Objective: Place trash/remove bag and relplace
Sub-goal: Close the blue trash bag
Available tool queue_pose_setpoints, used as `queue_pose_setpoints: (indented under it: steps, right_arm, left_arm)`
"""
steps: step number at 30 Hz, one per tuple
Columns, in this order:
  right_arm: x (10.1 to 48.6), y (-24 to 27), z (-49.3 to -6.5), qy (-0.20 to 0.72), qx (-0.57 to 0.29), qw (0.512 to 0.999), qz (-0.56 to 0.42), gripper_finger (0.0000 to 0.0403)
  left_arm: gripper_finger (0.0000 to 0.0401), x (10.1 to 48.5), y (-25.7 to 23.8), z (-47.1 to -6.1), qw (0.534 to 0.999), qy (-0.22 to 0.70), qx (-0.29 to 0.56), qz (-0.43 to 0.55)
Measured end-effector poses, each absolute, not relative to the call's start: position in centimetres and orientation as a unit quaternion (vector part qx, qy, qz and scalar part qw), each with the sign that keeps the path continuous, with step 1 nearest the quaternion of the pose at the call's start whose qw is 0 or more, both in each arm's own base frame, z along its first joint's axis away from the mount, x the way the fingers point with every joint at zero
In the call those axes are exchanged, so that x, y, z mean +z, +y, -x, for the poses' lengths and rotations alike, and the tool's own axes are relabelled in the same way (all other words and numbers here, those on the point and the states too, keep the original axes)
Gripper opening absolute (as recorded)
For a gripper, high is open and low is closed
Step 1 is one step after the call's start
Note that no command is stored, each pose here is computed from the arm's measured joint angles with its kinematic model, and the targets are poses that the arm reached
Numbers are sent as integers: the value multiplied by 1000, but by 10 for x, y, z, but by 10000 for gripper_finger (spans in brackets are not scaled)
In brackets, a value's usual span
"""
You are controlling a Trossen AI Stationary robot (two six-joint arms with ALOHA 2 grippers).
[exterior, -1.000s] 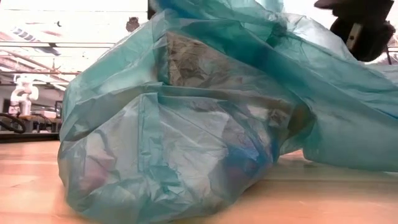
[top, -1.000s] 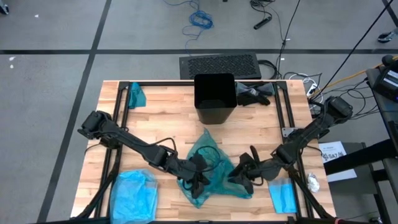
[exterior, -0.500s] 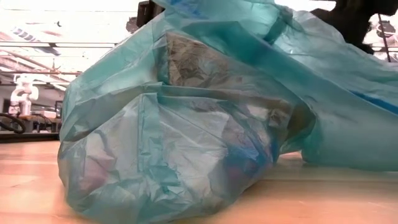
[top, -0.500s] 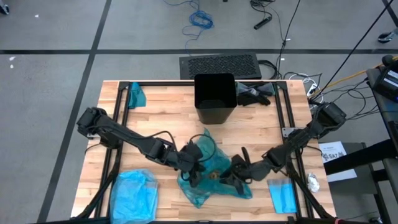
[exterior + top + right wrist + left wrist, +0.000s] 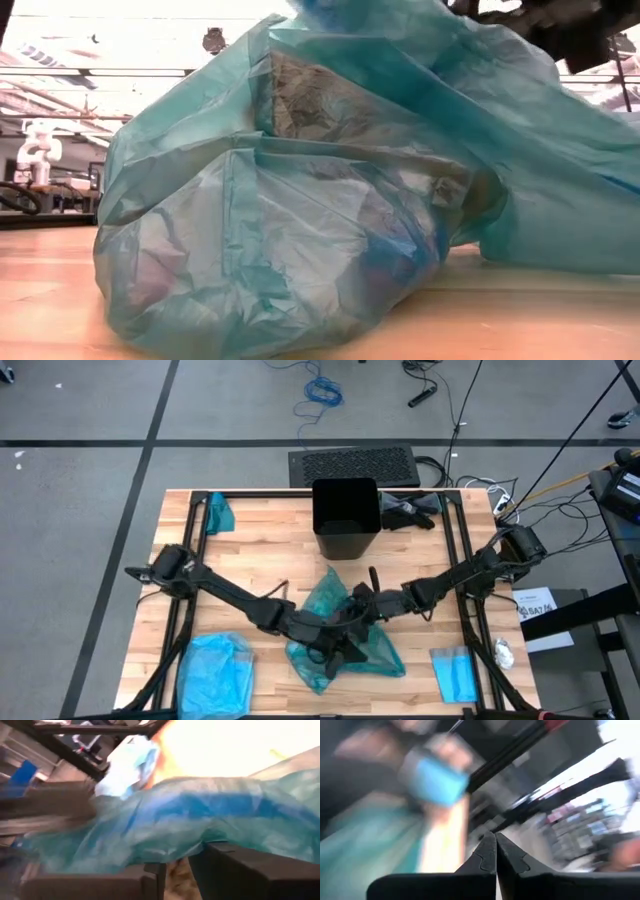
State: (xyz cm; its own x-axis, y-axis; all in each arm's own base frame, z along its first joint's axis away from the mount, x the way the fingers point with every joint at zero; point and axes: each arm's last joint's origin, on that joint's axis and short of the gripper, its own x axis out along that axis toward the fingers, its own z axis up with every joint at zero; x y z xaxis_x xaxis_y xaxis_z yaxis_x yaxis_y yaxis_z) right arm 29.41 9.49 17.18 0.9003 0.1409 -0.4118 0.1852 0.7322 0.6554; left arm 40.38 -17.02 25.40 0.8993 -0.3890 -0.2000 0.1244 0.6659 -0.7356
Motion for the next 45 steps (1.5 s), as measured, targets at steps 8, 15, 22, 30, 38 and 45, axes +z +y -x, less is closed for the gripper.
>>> queue_pose_setpoints:
  steps: [8, 15, 22, 30, 38, 45]
  right_arm:
    - [175, 97, -295, 226, 31, 899, -374, 48]
    - [176, 109, -290, 231, 43, 892, -386, 47]
    - [174, 108, -290, 236, 26, 891, -387, 47]
    - [170, 88, -295, 241, -6, 896, -373, 47]
    - [170, 64, -301, 243, -11, 898, -366, 47]
    - [170, 67, -300, 244, -1, 897, -368, 47]
  left_arm:
    - [0, 326, -154, -347, 947, 160, -40, 275]
    - [0, 295, -133, -336, 918, 306, 72, 242]
    - [0, 267, -135, -367, 907, 318, 9, 277]
    - [0, 286, -144, -379, 922, 222, -86, 307]
    - [0, 287, -151, -387, 928, 173, -107, 311]
    - [0, 328, -142, -335, 950, 205, 9, 236]
